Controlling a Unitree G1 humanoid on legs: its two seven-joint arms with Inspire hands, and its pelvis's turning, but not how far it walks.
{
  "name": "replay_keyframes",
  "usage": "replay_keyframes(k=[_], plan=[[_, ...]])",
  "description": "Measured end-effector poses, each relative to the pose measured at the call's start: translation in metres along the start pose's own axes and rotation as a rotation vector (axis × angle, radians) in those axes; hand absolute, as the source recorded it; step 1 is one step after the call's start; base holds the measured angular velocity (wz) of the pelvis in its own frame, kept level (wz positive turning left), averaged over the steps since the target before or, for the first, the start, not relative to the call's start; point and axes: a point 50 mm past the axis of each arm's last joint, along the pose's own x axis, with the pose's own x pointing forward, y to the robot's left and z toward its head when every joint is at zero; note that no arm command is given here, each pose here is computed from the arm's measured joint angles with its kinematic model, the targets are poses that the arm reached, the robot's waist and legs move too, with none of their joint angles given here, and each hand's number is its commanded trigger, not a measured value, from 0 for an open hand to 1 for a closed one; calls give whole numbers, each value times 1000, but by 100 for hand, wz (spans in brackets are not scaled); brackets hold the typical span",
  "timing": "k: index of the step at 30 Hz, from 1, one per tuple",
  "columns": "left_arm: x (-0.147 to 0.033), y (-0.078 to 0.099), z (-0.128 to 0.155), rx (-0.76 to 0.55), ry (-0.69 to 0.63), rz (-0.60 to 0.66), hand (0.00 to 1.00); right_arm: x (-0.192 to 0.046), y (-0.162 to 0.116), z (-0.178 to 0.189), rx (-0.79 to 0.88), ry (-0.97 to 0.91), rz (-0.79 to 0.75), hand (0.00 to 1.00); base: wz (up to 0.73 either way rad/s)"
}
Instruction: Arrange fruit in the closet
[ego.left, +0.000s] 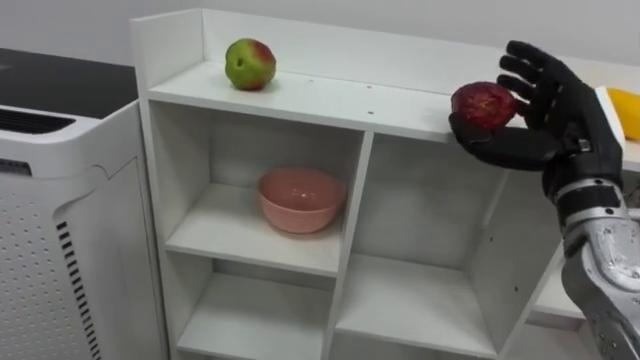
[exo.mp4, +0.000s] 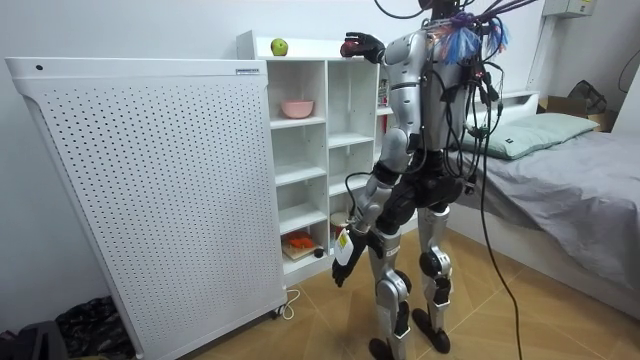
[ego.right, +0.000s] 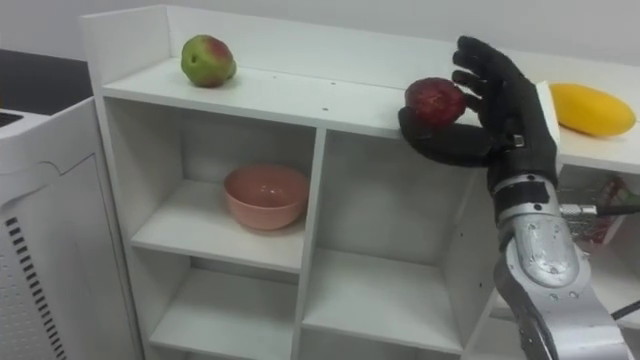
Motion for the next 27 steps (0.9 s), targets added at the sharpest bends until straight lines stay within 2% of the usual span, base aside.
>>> replay_keyframes(k=[8, 27], plan=[[-1, 3, 0, -6, -6, 7, 0, 8, -4, 2, -24, 8, 24, 100, 2], [1, 11, 12, -19, -32, 34, 0, 10, -9, 8, -30, -9, 38, 100, -1]])
